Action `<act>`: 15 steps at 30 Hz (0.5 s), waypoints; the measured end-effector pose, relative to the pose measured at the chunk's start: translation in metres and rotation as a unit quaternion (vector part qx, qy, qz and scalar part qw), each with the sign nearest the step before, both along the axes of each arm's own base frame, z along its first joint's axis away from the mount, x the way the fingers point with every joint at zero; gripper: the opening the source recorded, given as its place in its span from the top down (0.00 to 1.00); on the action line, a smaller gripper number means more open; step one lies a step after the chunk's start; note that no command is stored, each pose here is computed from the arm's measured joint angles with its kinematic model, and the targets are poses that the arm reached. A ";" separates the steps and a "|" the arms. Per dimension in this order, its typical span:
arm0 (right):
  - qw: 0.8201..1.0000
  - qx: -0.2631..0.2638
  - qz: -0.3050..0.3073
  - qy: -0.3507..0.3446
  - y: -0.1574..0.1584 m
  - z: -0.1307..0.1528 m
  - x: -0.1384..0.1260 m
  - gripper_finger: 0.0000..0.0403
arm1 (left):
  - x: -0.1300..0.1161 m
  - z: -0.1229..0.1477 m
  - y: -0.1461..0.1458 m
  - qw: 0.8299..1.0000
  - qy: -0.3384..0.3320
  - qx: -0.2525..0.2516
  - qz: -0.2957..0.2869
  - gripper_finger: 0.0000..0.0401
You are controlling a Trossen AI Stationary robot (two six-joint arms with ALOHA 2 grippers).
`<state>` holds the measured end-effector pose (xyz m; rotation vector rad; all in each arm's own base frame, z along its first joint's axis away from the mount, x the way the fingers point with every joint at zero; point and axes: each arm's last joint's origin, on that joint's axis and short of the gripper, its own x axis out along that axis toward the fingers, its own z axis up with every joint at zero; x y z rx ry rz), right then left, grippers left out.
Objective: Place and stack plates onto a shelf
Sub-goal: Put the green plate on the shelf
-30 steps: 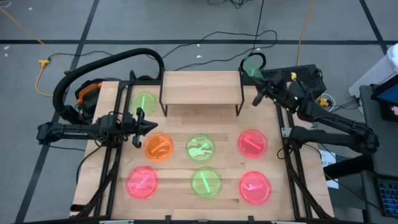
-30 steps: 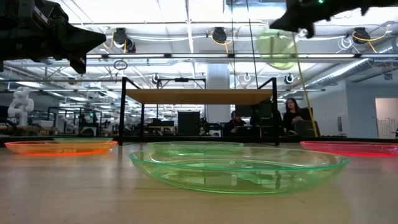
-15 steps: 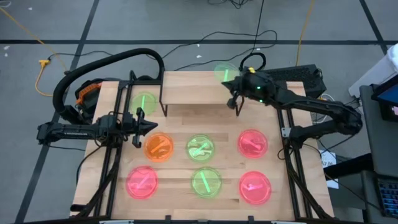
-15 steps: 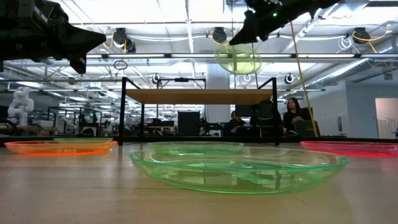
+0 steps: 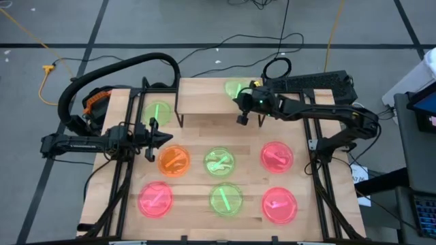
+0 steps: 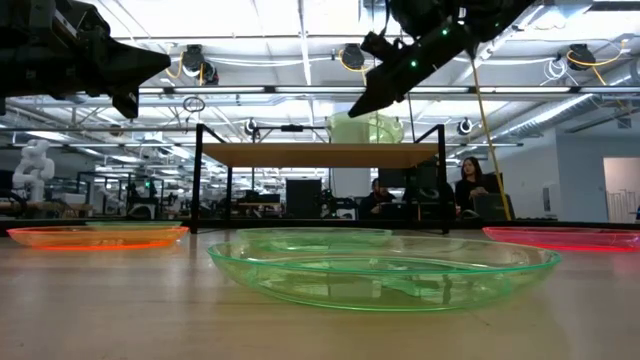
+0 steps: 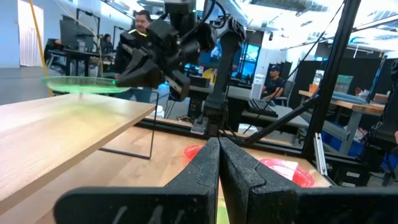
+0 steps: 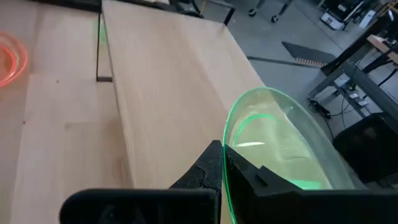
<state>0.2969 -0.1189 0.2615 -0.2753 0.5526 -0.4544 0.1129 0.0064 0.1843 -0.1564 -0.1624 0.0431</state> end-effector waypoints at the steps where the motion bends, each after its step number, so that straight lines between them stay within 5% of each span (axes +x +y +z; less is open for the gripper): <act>1: 1.000 0.002 0.000 0.005 0.000 -0.003 0.001 1.00 | 0.000 0.000 0.000 1.000 0.000 0.000 0.000 0.96; 15: 1.000 0.004 0.006 0.023 0.008 -0.015 0.011 1.00 | 0.000 0.000 0.000 1.000 0.000 0.000 0.000 0.96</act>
